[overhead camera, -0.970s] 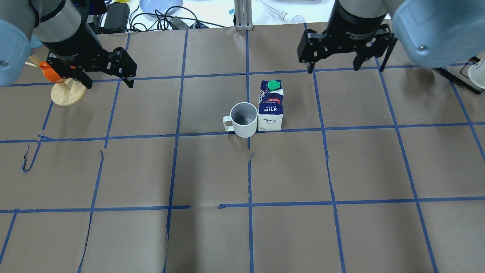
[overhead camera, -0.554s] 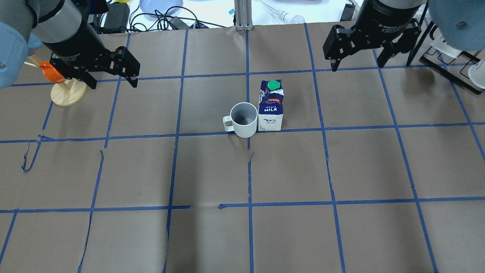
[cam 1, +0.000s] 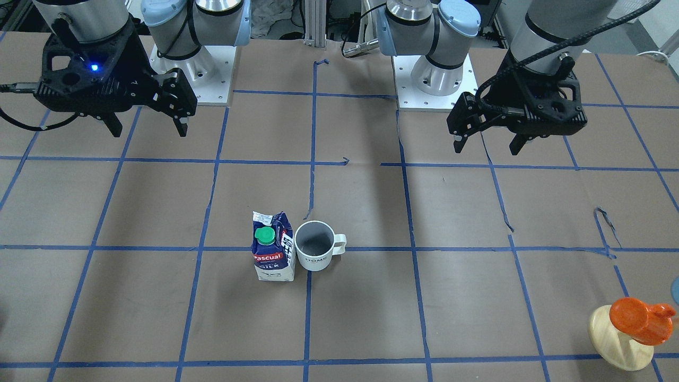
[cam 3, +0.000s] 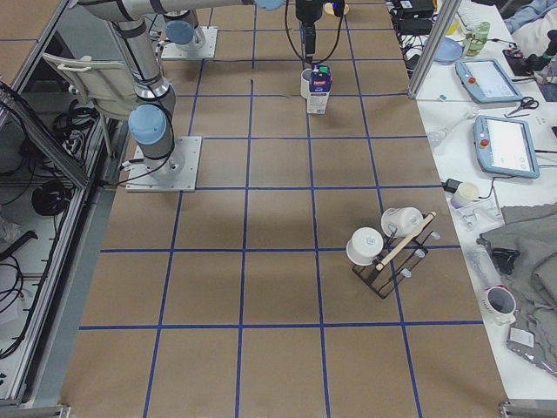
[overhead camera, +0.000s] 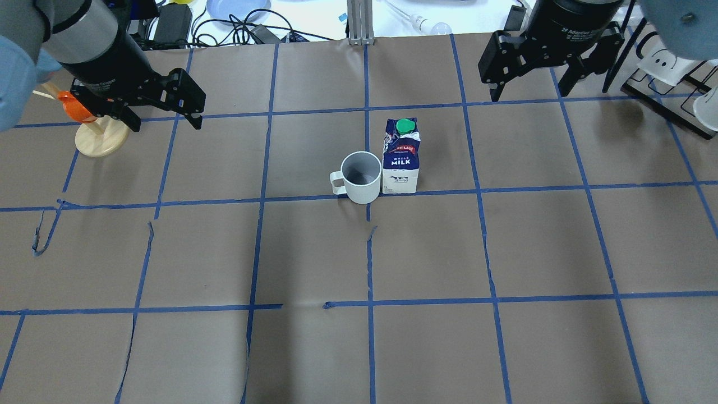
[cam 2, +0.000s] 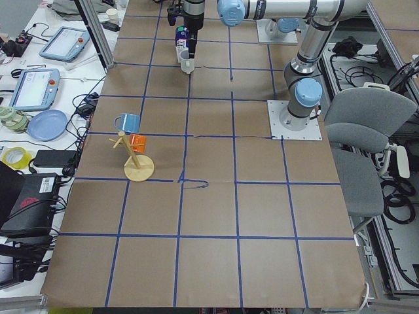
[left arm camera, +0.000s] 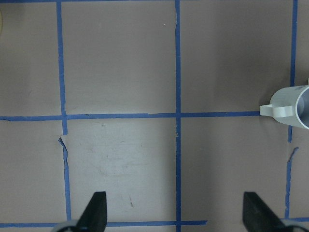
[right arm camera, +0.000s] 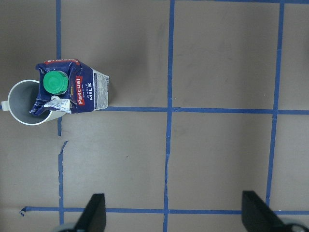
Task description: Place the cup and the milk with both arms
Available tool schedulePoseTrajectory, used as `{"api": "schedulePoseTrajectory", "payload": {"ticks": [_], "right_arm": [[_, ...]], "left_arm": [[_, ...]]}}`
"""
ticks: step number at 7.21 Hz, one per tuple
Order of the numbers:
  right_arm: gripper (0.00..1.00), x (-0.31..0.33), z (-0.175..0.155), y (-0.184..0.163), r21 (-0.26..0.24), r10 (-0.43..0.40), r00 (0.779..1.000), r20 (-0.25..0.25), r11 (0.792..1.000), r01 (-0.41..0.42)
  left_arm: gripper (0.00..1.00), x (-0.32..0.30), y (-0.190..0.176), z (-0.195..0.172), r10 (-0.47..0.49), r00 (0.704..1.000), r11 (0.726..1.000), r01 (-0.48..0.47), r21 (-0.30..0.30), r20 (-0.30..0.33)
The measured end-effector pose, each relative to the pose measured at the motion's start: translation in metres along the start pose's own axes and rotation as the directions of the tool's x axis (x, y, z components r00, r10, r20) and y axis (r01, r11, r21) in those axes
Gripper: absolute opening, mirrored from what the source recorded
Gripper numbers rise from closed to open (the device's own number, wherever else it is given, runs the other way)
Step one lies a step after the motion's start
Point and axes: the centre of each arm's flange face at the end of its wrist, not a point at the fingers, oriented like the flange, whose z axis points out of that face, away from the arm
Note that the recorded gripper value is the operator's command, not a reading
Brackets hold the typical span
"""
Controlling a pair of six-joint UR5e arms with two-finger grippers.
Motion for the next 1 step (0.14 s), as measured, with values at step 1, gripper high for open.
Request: {"api": "schedulePoseTrajectory", "payload": {"ticks": [1], "right_arm": [[1.0, 0.0, 0.0009, 0.0001, -0.003, 0.0, 1.0, 0.0, 1.0, 0.0]], "left_arm": [[1.0, 0.0003, 0.0013, -0.0007, 0.0, 1.0, 1.0, 0.0, -0.001, 0.0]]}}
